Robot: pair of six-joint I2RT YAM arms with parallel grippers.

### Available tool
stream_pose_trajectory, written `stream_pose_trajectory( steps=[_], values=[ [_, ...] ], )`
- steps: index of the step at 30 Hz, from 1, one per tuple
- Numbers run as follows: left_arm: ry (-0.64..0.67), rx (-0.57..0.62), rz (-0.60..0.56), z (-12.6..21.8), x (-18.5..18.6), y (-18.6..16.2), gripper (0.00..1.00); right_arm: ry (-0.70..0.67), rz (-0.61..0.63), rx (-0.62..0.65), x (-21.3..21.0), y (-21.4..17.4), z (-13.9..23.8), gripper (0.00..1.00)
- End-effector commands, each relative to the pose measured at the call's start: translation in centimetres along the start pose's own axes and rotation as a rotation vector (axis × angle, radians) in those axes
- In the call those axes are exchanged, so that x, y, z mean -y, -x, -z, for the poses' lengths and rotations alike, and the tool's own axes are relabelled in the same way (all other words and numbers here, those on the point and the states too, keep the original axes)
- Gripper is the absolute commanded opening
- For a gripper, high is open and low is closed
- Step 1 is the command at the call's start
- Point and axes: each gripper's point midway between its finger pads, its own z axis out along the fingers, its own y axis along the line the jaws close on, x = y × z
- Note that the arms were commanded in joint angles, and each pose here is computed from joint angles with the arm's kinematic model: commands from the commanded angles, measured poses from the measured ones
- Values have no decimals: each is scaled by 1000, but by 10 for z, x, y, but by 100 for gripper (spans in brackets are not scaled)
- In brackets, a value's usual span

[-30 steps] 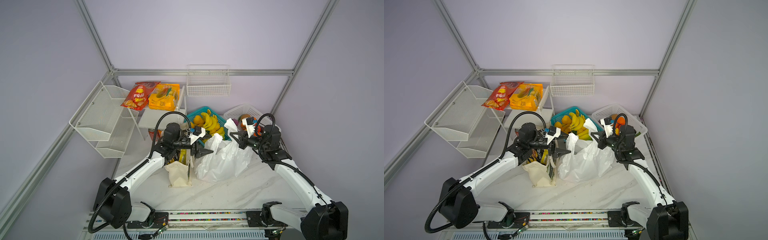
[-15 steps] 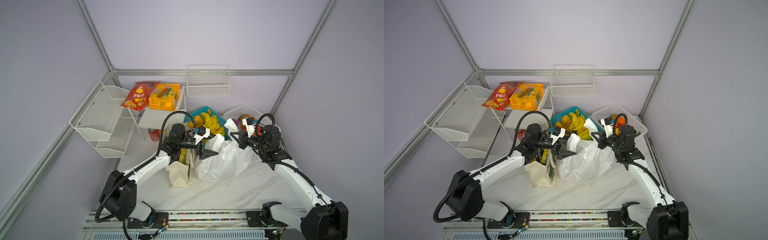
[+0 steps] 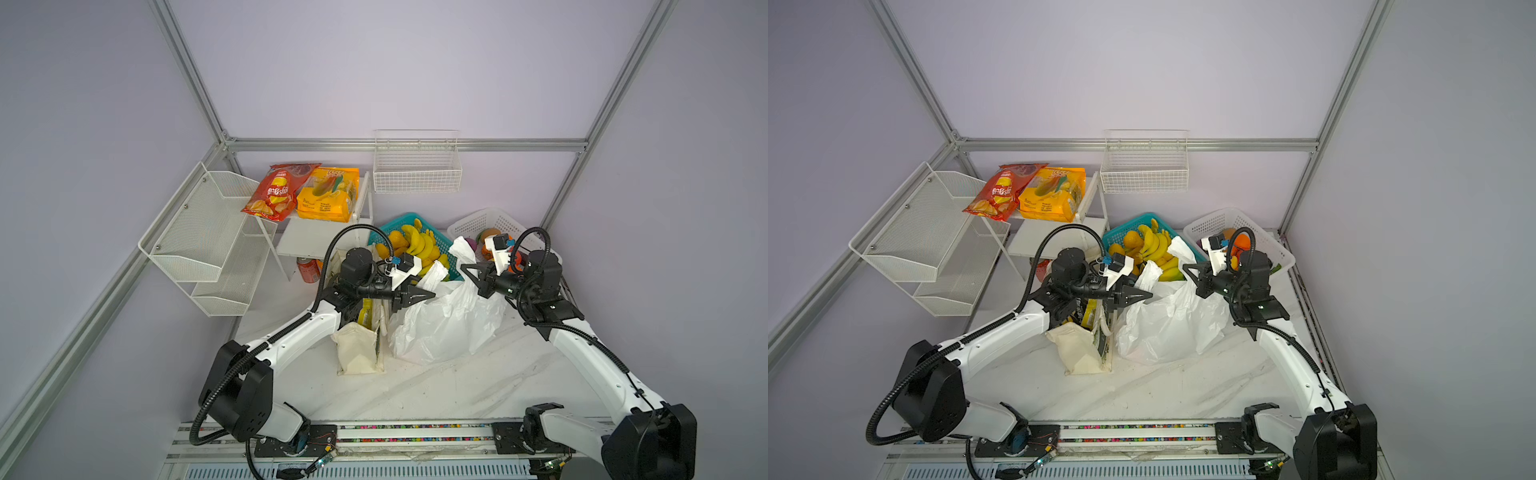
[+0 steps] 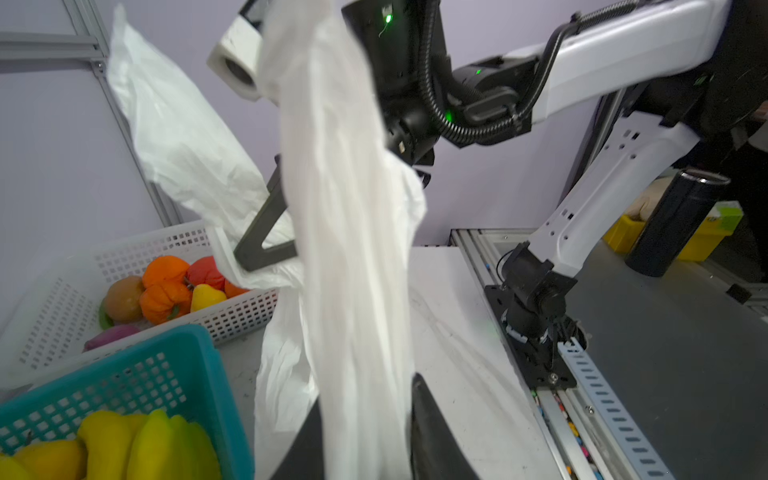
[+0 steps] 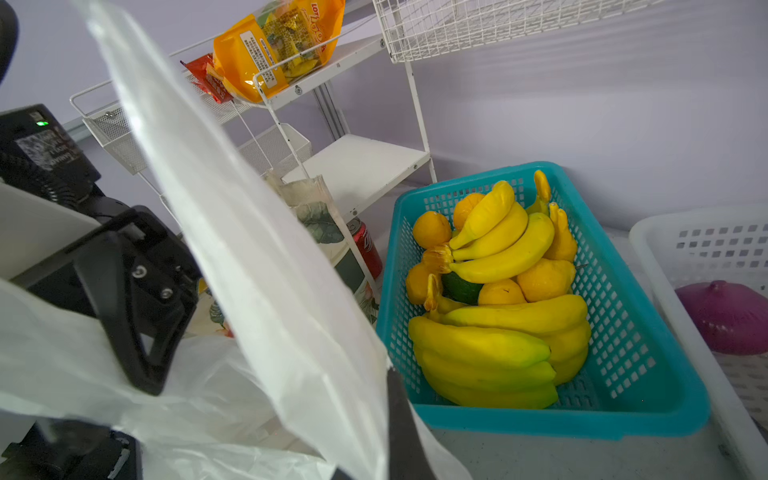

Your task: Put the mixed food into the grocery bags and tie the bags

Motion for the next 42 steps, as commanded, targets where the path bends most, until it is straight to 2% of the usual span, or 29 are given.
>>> stream_pose_trajectory(
  steps=[1,4,5,9,15,20,29,33,38,40,42],
  values=[
    [57,-62,-86,9,-2,29,17,73,68,74,-20,13,11,0],
    [86,-117,-116,12,-4,29,1,100,101,97,-26,15,13,0],
    [85,-128,-135,12,-4,33,0,106,111,97,-27,15,12,0],
    [70,-145,-174,7,-6,42,0,113,120,87,-27,12,8,0],
    [58,-227,-211,-9,-11,33,0,85,119,46,-26,-1,-6,0],
    [39,-240,-221,-20,-14,33,0,72,134,9,-27,-14,-13,3],
    [30,-257,-220,-26,-22,31,0,134,199,28,-40,-22,-6,31],
    [27,-270,-222,-28,-25,30,0,168,223,51,-48,-20,-2,37],
    [29,-276,-227,-27,-25,29,0,135,212,49,-40,-21,-6,40],
    [33,-278,-225,-27,-25,28,0,91,199,49,-31,-19,-10,47],
    [31,-280,-223,-27,-25,27,0,47,198,37,-22,-19,-13,62]
  ],
)
